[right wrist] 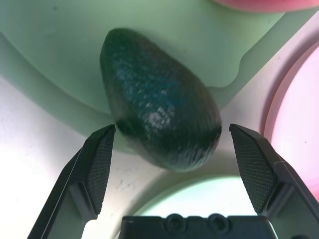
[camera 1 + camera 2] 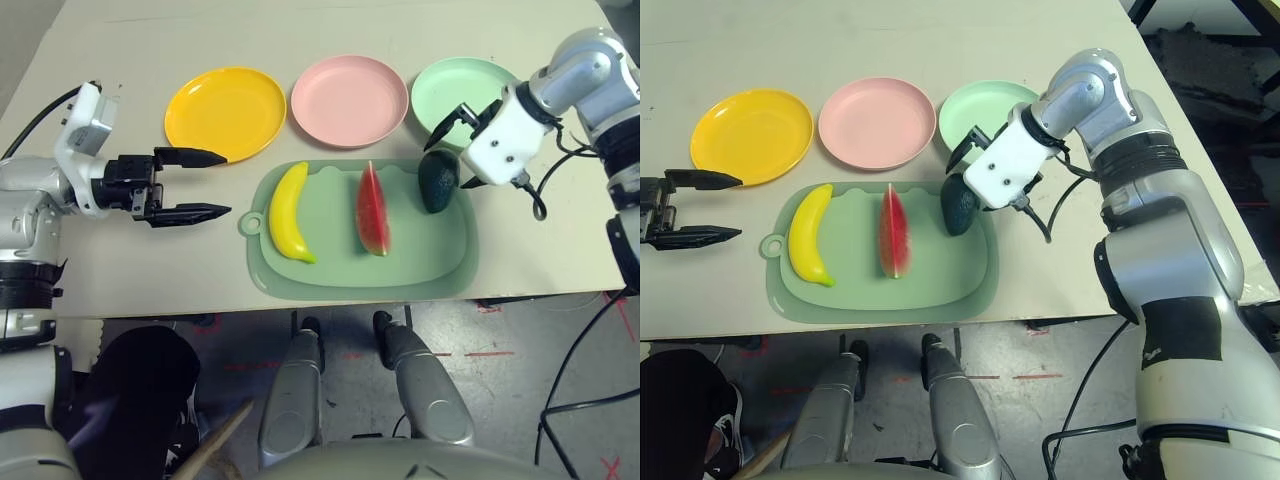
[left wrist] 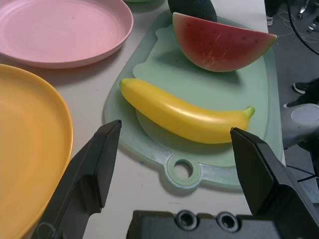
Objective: Place the fruits into color-matched plates.
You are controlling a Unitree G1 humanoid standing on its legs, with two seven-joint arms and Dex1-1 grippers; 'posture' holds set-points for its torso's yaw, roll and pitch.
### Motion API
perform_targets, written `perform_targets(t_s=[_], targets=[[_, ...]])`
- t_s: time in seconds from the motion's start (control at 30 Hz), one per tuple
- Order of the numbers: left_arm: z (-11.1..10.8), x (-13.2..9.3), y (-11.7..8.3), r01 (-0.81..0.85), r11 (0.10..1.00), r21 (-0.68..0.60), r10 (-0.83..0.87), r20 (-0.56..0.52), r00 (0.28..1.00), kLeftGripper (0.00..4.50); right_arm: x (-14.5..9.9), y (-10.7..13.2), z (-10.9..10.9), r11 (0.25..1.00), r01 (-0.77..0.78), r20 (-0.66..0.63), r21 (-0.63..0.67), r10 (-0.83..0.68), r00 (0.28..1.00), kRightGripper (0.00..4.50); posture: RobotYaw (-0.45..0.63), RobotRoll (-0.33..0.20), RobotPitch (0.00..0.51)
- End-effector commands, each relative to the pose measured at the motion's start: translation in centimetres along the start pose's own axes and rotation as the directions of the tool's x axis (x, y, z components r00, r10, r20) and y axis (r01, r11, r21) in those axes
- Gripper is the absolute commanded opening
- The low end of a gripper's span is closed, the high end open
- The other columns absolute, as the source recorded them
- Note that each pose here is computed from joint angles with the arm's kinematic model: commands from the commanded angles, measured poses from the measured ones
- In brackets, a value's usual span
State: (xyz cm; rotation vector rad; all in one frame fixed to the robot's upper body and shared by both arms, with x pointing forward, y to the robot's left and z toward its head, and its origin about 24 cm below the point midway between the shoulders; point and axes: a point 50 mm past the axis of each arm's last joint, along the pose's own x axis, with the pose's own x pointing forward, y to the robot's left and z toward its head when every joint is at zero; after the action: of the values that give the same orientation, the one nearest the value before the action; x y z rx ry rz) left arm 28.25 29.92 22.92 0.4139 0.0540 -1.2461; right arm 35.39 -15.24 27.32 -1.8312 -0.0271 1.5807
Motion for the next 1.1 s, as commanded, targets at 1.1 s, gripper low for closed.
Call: perform_targets(t_s=[1.1], targets=[[0.38,-0.23,-0.37,0.018,1.0,0.021,-0.016,-0.058,0.998,4.5,1.01,0.04,0.47,1.0,-0.001,0.051,0.016,0.0,0.999,3.19,-0.05,0.0,0.371]])
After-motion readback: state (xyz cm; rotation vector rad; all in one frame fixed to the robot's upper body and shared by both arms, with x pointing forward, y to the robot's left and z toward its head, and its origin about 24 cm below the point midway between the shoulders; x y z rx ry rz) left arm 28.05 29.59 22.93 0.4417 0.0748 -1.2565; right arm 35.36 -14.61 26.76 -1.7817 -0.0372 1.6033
